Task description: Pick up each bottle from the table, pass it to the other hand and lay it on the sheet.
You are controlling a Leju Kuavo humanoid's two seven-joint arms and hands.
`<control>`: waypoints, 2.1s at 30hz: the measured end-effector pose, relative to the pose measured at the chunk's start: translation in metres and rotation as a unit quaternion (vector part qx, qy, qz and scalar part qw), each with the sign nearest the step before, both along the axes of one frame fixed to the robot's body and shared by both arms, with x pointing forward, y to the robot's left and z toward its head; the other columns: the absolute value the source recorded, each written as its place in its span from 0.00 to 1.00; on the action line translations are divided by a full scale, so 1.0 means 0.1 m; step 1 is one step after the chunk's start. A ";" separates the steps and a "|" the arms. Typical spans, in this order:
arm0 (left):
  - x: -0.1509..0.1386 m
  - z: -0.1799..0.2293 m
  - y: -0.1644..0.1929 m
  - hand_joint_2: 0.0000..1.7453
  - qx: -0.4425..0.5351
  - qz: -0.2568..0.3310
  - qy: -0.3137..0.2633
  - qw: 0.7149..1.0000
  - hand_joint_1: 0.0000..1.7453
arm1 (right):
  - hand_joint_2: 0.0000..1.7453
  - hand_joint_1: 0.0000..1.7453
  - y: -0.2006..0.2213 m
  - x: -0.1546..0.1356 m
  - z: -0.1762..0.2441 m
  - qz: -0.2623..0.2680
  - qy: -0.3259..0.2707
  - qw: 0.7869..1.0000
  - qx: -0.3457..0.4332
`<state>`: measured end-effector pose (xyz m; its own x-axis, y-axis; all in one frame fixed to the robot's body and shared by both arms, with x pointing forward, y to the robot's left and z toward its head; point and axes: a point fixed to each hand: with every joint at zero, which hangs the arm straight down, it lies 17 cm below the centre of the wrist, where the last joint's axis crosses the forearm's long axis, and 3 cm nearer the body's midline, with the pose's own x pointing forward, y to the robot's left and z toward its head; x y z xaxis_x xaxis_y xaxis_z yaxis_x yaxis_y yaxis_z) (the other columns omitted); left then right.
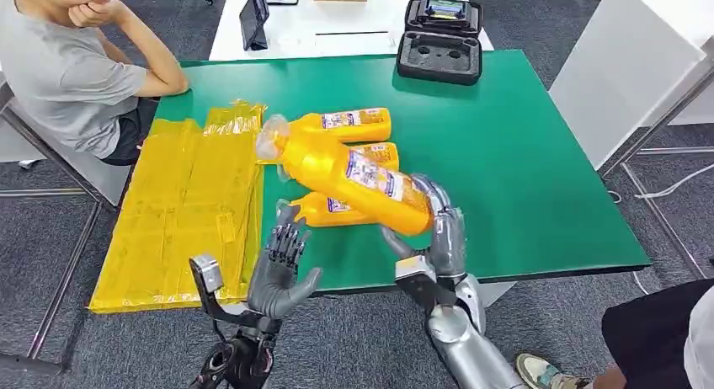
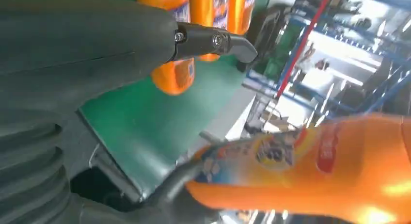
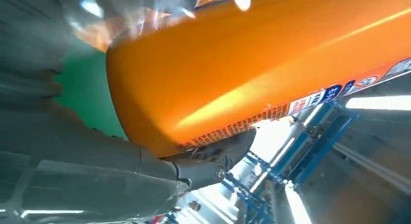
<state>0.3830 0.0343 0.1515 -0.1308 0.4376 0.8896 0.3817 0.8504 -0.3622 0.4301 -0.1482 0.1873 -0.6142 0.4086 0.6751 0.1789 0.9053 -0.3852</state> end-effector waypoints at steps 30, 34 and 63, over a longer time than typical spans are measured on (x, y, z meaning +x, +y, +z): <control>0.18 0.01 0.02 1.00 0.031 0.022 -0.019 0.999 0.00 | 1.00 1.00 0.69 -0.15 -0.43 0.069 0.034 0.995 -0.063; 0.21 -0.03 0.01 1.00 0.016 0.015 0.001 1.000 0.00 | 1.00 1.00 0.76 -0.16 -0.41 0.070 0.027 0.995 -0.069; 0.24 0.22 0.08 1.00 -0.064 0.011 0.013 0.998 0.00 | 1.00 1.00 0.93 -0.24 -0.38 0.060 -0.004 0.991 -0.118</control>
<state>0.4072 0.0423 0.1735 -0.1198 0.5456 0.8295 0.3534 0.8042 -0.4779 0.4063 -0.0549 0.1490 -0.6729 0.4783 0.5642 0.0800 0.8054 -0.5873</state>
